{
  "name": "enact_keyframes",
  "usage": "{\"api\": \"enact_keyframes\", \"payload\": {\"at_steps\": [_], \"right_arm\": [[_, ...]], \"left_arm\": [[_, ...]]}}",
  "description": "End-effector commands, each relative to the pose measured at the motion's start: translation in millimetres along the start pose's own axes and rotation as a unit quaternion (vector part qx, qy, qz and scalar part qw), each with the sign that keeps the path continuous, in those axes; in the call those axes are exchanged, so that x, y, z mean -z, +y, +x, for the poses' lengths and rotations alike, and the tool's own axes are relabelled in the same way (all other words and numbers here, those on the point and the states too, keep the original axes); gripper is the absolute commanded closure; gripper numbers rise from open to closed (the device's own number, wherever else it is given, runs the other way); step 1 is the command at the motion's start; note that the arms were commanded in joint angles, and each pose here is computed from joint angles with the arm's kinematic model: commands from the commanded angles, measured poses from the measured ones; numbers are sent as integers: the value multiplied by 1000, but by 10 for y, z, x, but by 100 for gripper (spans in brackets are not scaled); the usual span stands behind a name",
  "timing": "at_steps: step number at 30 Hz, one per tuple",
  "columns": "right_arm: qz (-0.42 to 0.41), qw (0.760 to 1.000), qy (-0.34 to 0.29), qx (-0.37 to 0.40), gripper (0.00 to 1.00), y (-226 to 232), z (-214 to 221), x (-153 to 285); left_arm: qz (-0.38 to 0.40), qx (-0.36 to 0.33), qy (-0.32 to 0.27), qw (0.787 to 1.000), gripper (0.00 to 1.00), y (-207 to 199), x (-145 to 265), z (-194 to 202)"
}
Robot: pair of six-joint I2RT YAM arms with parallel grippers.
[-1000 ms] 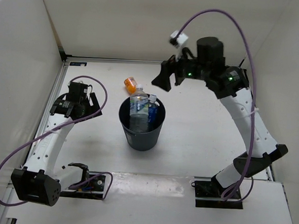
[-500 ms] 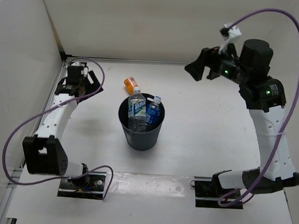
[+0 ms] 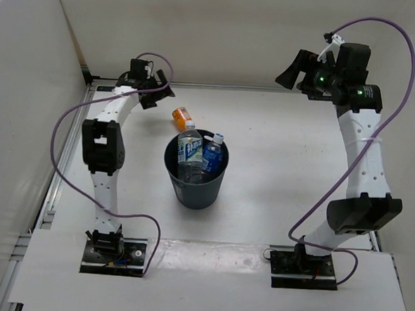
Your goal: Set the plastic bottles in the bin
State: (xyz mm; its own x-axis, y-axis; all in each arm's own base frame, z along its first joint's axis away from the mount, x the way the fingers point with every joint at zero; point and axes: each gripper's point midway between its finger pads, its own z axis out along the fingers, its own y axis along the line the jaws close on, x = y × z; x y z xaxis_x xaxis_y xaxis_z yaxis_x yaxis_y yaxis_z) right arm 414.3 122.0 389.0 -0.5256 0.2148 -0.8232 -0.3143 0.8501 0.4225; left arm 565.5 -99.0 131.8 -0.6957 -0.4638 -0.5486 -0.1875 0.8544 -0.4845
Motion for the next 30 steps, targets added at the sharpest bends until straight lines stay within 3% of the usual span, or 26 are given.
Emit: {"api": "enact_keyframes", "payload": {"at_steps": [1, 10, 17, 26, 30], "right_arm": [[-29, 999, -38, 0, 10, 120, -274, 67], [16, 999, -34, 32, 10, -30, -198, 213], [45, 998, -34, 13, 10, -123, -76, 352], [56, 998, -31, 3, 10, -253, -65, 299], [53, 998, -26, -4, 10, -281, -80, 222]], "left_arm": [[31, -2, 35, 999, 1, -362, -57, 70], [31, 8, 56, 998, 1, -413, -280, 249], [35, 0, 63, 997, 1, -488, -389, 300], [8, 13, 121, 993, 1, -276, -604, 689], [4, 18, 128, 992, 1, -211, -647, 675]]}}
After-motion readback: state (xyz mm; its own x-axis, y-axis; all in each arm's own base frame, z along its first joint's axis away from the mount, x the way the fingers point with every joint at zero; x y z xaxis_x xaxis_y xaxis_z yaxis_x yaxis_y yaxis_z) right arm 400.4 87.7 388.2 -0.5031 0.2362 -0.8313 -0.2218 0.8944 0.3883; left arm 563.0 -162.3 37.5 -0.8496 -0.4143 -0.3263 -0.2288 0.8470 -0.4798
